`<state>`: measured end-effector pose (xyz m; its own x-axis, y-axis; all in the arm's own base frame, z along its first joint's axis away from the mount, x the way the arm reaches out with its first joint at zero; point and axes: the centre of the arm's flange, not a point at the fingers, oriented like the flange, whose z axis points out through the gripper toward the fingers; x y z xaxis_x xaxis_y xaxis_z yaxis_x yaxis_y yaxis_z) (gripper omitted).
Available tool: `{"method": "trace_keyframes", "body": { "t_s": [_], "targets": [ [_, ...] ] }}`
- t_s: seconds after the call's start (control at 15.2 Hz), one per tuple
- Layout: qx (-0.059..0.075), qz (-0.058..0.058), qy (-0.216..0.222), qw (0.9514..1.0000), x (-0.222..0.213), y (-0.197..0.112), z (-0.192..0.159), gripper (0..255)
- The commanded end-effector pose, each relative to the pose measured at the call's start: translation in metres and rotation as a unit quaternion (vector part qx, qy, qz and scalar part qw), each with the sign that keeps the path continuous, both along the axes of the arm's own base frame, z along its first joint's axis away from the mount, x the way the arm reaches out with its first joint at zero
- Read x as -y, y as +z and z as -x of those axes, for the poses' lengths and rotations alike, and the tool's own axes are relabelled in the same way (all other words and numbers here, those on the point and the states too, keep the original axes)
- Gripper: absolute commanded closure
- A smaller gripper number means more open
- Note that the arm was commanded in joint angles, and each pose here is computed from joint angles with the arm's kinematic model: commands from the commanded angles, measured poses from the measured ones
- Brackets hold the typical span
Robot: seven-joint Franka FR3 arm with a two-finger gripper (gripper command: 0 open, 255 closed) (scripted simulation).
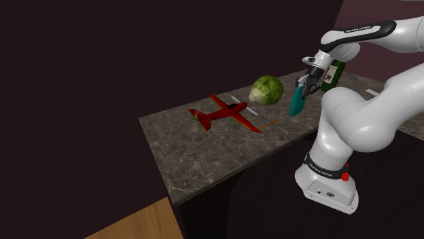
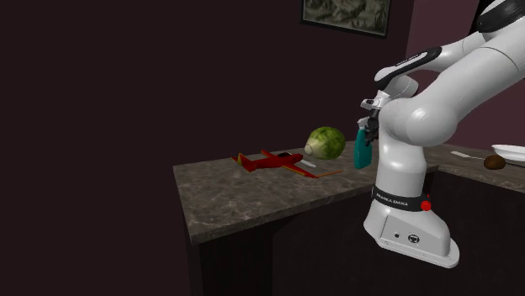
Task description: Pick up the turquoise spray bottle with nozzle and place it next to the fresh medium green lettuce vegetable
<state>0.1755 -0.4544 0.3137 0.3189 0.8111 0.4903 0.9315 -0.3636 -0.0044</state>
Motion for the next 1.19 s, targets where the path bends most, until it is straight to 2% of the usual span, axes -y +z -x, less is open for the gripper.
{"method": "trace_keyframes", "body": {
  "t_s": [0.0,0.07,0.4,0.66,1.12],
  "targets": [
    [-0.001,-0.002,0.001,1.0,-0.002,-0.003,0.0,255],
    [-0.001,-0.002,0.001,1.0,-0.001,-0.003,0.0,0],
    [-0.001,-0.002,0.001,1.0,-0.002,-0.003,0.0,0],
    [-0.001,-0.002,0.001,1.0,0.021,0.041,0.009,0],
    [-0.001,-0.002,0.001,1.0,0.021,0.041,0.009,0]
  ]
}}
